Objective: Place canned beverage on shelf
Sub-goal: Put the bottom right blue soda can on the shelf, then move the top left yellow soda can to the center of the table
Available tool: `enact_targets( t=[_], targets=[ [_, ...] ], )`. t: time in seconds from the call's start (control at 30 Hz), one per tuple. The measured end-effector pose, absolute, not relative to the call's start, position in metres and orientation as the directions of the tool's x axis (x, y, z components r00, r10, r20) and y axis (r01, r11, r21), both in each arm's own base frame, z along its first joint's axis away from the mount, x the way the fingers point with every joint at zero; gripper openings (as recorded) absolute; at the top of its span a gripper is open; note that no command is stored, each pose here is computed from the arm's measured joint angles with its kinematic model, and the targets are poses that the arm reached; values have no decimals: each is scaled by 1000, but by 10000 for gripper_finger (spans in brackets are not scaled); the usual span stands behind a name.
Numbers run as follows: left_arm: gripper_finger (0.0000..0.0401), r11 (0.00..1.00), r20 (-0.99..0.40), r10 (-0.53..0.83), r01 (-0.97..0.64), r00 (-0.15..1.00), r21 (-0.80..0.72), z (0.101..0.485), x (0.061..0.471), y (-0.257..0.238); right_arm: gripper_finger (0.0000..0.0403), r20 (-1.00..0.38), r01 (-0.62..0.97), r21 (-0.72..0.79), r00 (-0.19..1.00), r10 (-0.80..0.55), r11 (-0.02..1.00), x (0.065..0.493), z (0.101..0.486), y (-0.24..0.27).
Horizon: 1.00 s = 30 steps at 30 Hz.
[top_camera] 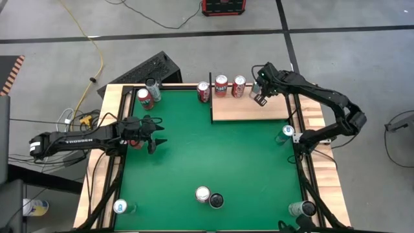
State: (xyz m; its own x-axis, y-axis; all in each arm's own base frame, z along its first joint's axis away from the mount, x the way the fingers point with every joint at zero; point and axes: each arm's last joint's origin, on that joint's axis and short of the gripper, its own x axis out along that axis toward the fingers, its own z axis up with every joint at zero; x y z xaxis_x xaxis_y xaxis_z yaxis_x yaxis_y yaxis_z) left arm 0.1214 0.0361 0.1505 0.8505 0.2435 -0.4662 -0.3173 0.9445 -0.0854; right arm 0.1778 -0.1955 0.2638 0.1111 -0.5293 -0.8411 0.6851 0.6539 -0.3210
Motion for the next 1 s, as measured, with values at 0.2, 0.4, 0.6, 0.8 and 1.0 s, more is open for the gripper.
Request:
enact_targets(
  t=[0.2,0.4,0.6,0.8,1.0],
  targets=[
    [297,944,-467,243,-317,850,-85,150,121,36,20,-831,690,-319,126,-542,650,179,265,-197],
    [297,944,-467,243,-317,850,-85,150,121,36,20,-819,689,-322,141,-556,649,181,266,-198],
    [297,944,-467,244,-317,850,-85,150,121,36,20,-802,693,-320,165,-574,646,183,268,-200],
    [297,945,-467,243,-317,850,-85,150,121,36,21,-802,690,-324,162,-575,647,183,268,-200],
    [297,944,-467,244,-317,850,-85,150,121,36,21,-855,669,-327,91,-511,667,173,270,-189]
  ],
)
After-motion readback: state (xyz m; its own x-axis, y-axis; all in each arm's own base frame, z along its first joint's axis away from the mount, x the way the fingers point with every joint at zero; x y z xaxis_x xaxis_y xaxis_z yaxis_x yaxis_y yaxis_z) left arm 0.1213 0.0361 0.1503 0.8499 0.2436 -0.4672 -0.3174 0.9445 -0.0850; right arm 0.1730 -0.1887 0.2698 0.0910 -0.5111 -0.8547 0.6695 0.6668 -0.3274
